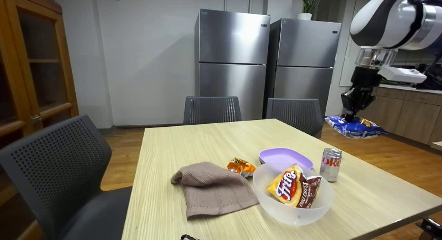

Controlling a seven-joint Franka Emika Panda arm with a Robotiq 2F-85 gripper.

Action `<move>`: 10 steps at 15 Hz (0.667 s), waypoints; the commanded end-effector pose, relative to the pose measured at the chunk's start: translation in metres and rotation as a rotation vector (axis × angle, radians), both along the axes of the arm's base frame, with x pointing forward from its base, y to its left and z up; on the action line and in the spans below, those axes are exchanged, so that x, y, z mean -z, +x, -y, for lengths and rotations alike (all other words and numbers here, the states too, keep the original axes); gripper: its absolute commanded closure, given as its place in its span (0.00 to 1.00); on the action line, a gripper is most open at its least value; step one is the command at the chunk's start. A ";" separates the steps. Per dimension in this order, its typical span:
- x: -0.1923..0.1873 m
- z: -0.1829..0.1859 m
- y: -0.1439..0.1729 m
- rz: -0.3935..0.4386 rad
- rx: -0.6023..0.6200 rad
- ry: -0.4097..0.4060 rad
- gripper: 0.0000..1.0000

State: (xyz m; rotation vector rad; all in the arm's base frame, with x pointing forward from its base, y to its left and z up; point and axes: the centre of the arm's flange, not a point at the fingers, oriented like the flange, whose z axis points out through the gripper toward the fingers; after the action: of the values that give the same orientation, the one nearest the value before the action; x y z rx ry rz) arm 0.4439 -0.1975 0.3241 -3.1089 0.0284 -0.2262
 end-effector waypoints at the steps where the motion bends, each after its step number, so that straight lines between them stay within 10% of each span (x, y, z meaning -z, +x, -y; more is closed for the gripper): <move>1: -0.023 -0.050 -0.013 0.024 -0.092 0.025 1.00; 10: -0.020 -0.164 -0.016 0.038 -0.270 0.053 1.00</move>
State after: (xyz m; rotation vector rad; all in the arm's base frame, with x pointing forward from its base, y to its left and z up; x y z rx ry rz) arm 0.4375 -0.0658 0.3398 -3.0415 -0.3443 -0.2584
